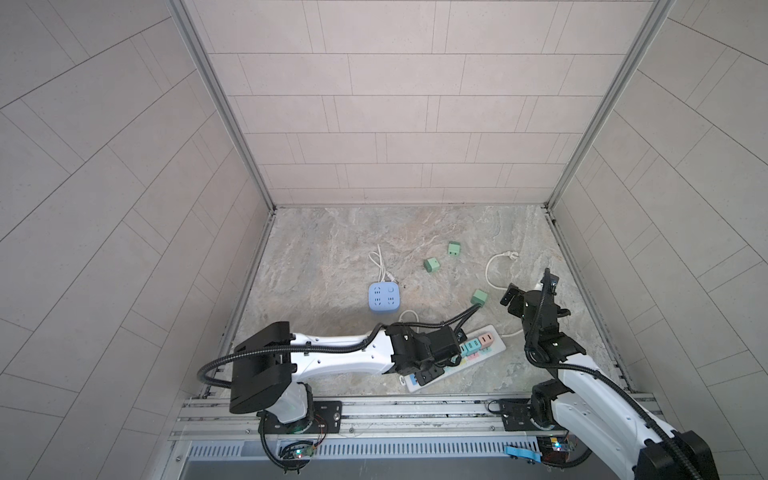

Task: Insert the plug
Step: 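Lower the teal adapter into the strip socket beside the other teal adapters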

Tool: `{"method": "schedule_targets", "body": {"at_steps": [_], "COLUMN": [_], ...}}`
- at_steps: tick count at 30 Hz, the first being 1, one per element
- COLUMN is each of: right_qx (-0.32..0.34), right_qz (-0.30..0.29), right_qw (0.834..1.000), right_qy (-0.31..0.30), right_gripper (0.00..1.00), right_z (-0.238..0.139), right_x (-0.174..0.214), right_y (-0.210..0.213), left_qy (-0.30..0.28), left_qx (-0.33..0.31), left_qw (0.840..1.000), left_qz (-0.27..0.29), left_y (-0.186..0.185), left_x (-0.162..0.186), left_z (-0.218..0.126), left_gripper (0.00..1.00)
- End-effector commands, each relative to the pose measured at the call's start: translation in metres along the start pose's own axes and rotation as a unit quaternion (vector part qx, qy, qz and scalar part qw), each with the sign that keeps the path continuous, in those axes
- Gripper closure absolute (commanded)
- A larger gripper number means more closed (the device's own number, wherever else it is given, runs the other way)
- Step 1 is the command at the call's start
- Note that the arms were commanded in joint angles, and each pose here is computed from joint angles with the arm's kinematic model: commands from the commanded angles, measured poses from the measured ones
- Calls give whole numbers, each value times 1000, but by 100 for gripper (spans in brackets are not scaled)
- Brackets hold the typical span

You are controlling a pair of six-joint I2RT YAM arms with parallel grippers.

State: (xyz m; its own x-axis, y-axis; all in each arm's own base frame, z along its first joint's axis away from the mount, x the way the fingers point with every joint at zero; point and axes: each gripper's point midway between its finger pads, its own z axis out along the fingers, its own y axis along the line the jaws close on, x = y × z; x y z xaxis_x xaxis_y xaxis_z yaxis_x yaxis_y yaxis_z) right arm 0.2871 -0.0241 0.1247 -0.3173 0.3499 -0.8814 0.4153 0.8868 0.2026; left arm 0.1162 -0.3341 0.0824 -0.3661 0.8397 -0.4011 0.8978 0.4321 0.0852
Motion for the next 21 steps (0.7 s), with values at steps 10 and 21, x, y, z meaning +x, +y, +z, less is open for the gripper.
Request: {"method": "schedule_targets", "body": {"at_steps": [10, 21], "right_qx": [7, 7], "right_qz": [6, 6], "right_qw": [1000, 1000], "right_qy": [-1, -1], "right_gripper": [0, 0], "right_z": [0, 0], "right_x": [-1, -1], "right_y": [-3, -2], "left_qy": [13, 25], "left_qx": [15, 1], "left_qw": [1000, 1000], "left_qz": [10, 12], "left_y": [-12, -8], "left_x": [-3, 0], "left_z": [-3, 2], "left_gripper": [100, 100]}}
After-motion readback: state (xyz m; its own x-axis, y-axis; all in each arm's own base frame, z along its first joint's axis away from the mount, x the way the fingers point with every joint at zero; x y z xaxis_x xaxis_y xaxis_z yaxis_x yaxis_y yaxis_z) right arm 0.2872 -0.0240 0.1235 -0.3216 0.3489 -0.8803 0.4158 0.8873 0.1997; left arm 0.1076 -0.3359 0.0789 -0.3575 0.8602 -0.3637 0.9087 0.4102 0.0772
